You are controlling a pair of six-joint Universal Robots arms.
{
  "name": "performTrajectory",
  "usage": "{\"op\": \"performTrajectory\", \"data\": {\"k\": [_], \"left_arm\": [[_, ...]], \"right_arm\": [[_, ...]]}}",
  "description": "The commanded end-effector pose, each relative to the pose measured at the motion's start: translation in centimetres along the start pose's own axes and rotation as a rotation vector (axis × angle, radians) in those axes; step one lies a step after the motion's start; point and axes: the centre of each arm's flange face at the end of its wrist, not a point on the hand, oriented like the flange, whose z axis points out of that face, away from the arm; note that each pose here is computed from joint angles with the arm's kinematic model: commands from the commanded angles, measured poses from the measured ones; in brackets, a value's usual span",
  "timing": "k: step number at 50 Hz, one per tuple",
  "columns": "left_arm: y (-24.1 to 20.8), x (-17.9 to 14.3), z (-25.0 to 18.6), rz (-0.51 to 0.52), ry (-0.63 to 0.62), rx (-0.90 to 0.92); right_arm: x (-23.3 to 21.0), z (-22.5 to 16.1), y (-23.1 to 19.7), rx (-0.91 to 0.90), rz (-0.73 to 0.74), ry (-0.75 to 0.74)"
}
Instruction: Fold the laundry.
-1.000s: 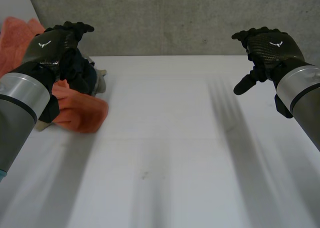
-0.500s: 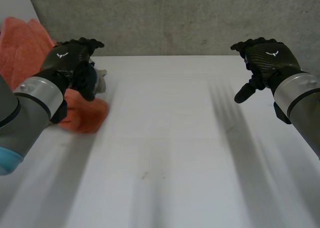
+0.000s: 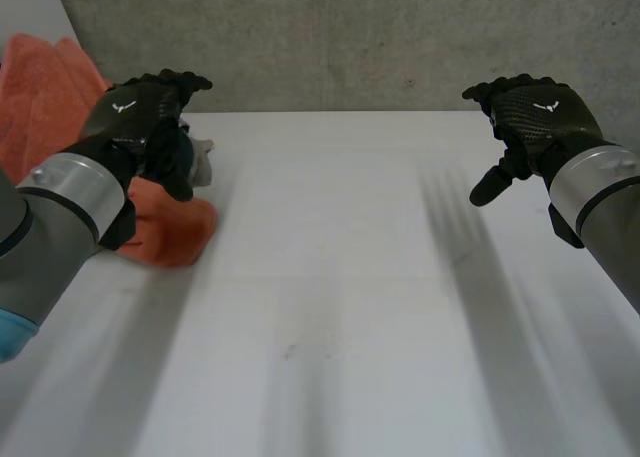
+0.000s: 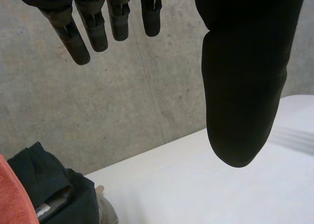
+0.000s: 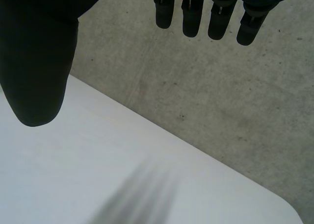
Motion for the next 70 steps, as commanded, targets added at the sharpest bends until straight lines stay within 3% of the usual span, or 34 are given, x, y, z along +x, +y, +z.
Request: {"op": "performTrajectory", "data": {"k": [1,22,26,37,42,47,52,58,62,65,69,70], "left_arm": [[-0.7,0.2,-0.5,0.002,0.005,0.022],[-0.9,0.2,-0.5,0.006,0.007,0.027],[-1.3,0.3,-0.3,0.044,0.008,0.048],[1.6,-8.8,9.0,0.495,-0.201,0.022],[5.4,-15.0,13.6,0.672,-0.300,-0.023],[8.4,-18.1,16.4,0.755,-0.347,0.007],[10.0,-19.2,17.4,0.762,-0.359,0.016],[10.2,-18.3,17.4,0.759,-0.359,0.015],[6.7,-16.0,16.4,0.739,-0.407,0.062],[1.4,-13.5,14.3,0.688,-0.439,0.167],[-2.5,-9.3,11.7,0.562,-0.377,0.283],[-3.9,-7.1,10.5,0.485,-0.326,0.325]], "right_arm": [[0.0,0.0,-0.1,0.003,0.000,0.001],[0.0,-0.1,-0.1,0.001,0.000,0.002],[0.0,-0.1,-0.1,0.003,0.000,0.001],[-0.1,-0.1,0.0,-0.003,-0.002,-0.002],[-0.1,-0.1,0.2,-0.008,-0.001,-0.001],[-0.1,0.0,0.4,-0.015,-0.002,-0.004],[0.0,0.0,0.6,-0.021,-0.003,-0.003],[-0.1,0.0,0.6,-0.021,-0.003,-0.005],[0.0,0.0,0.5,-0.016,-0.004,-0.004],[0.0,0.0,0.3,-0.012,-0.005,-0.003],[0.0,0.0,0.0,-0.003,-0.004,-0.002],[0.0,0.0,-0.1,0.000,-0.004,-0.001]]}}
